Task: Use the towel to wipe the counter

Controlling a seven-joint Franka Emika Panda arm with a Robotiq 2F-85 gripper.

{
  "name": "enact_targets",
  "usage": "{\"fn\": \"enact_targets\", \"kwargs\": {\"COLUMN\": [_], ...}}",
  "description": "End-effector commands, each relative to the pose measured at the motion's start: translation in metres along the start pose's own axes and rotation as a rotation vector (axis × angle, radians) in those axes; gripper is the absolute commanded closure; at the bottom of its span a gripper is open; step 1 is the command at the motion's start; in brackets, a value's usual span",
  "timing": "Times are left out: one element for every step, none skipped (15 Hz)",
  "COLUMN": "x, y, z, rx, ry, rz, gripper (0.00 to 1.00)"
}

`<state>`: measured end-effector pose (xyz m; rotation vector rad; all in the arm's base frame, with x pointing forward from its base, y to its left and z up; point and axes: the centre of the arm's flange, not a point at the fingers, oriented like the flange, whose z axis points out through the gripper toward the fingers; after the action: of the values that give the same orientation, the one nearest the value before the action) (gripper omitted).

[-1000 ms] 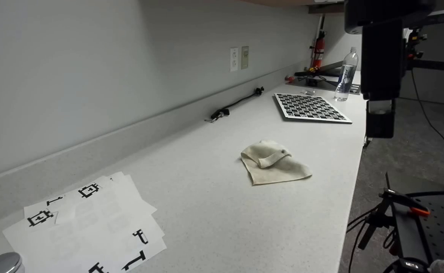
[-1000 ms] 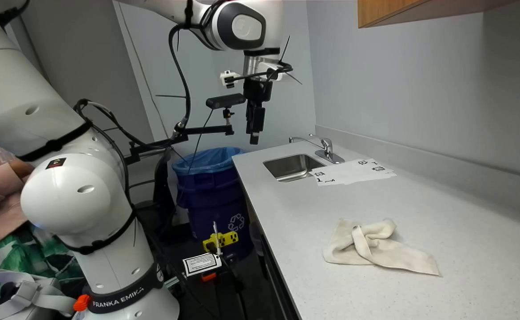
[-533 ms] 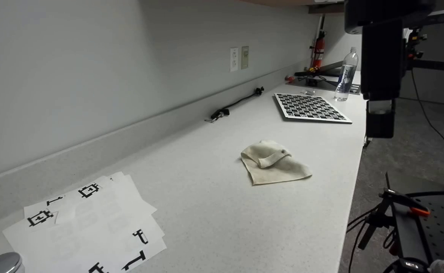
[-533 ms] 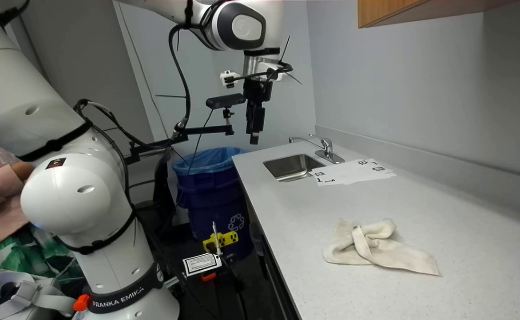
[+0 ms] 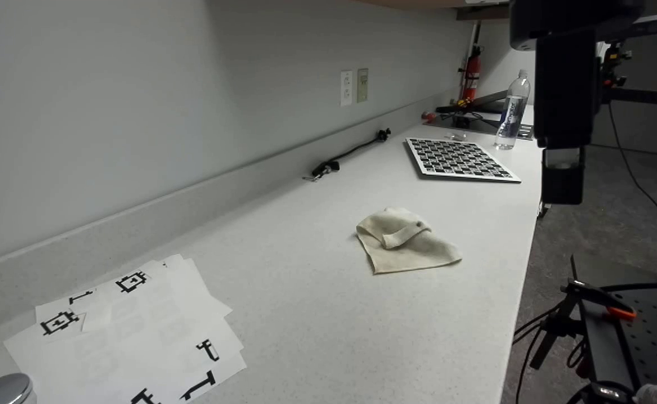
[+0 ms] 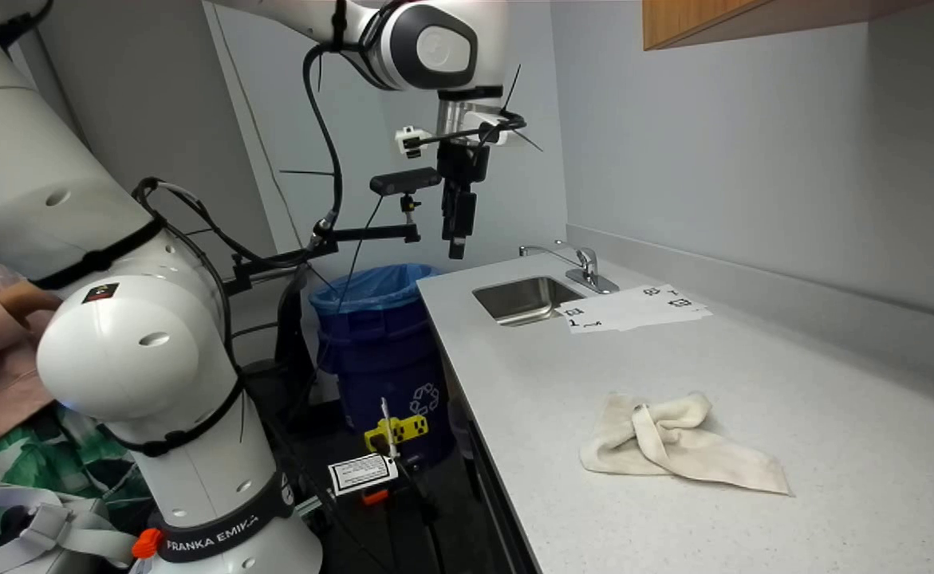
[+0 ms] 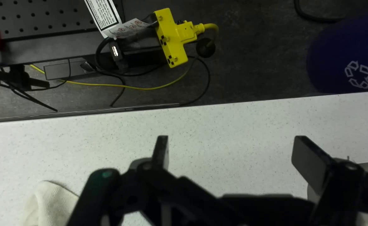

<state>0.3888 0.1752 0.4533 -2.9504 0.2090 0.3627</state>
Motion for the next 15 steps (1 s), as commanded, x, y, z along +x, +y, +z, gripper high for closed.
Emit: {"fn": "enact_targets", "kwargs": {"x": [0.0,0.002,0.003,0.005,0.006,0.007,0.009,0.011,0.013,0.016,0.019,0.023,0.027,0.031,0.035], "y": [0.0,0.001,0.004,0.005,0.008,0.011,0.015,0.019,0.024,0.029,0.035,0.042,0.049,0.056,0.063], "z": [0.0,-0.001,-0.002,-0.003,-0.004,-0.005,-0.005,-0.006,-0.006,-0.006,-0.006,-0.006,-0.005,-0.004,-0.002], "rx": [0.0,0.002,0.008,0.01,0.012,0.013,0.011,0.011,0.009,0.006,0.006,0.003,0.0,-0.002,-0.007], "ry": [0.0,0.006,0.011,0.016,0.02,0.021,0.028,0.031,0.034,0.044,0.047,0.054,0.065,0.076,0.09], "rz": [0.0,0.004,0.008,0.012,0.017,0.022,0.029,0.035,0.045,0.054,0.061,0.072,0.084,0.092,0.102], "gripper": [0.0,0.0,0.0,0.0,0.0,0.0,0.0,0.0,0.0,0.0,0.0,0.0,0.0,0.0,0.0]}}
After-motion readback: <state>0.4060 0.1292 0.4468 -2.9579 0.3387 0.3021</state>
